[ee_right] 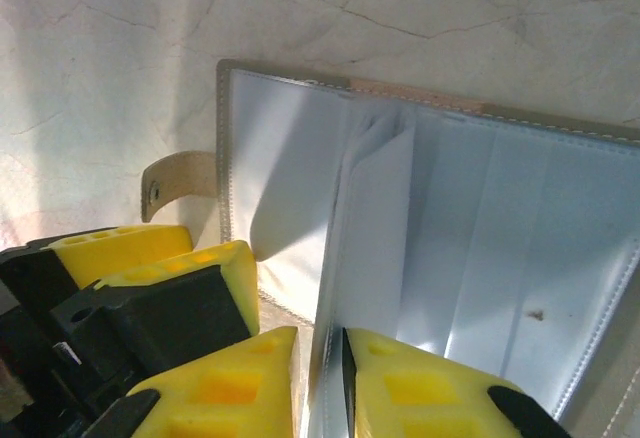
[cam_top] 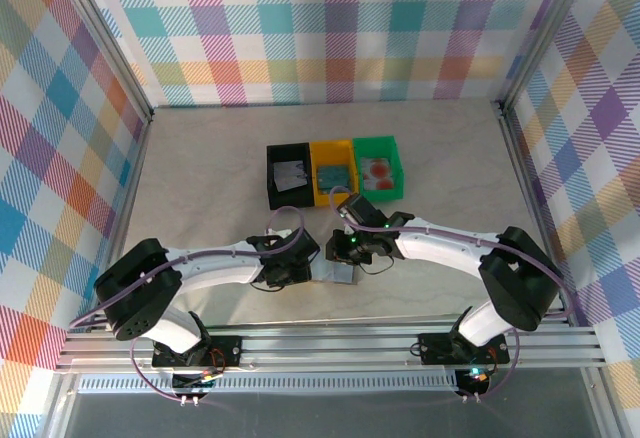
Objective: Take the credit cards out of the card holder
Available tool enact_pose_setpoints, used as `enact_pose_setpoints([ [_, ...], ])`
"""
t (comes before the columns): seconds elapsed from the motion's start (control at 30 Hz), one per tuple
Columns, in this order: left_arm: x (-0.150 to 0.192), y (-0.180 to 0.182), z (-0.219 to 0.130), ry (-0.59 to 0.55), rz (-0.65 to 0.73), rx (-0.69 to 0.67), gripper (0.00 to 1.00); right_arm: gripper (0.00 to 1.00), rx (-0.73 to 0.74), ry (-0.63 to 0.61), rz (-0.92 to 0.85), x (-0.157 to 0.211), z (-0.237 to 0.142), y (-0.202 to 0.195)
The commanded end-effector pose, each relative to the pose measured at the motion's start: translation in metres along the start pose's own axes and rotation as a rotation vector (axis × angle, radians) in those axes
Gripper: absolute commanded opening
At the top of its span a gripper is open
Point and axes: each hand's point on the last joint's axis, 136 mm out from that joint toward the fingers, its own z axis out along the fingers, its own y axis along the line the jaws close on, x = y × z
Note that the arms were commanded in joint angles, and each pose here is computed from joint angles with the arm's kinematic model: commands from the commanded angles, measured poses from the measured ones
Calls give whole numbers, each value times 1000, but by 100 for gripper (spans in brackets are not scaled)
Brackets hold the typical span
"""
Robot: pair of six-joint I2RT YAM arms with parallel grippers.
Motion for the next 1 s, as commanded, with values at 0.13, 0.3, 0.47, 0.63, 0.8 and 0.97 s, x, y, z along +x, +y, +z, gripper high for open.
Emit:
enact_pose_setpoints([
  [0.13, 23, -4, 9, 92, -24, 53, 56, 15, -26, -10, -22, -1, -7, 15],
  [0.3, 19, -4, 2, 76, -25, 55, 56, 15, -40, -18, -32, -1, -8, 19],
  [0.47, 15, -4, -5, 59, -26, 57, 56, 17, -54, -27, -37, -2, -10, 22],
  [0.63, 14, -3, -6, 55, -25, 50, 56, 19, -62, -29, -39, -2, -10, 25],
  [0.8, 15, -2, -6, 56, -23, 47, 56, 20, -62, -29, -41, -2, -10, 24],
  [0.97, 14, -1, -7, 52, -22, 43, 56, 20, -55, -36, -36, -2, -12, 22],
])
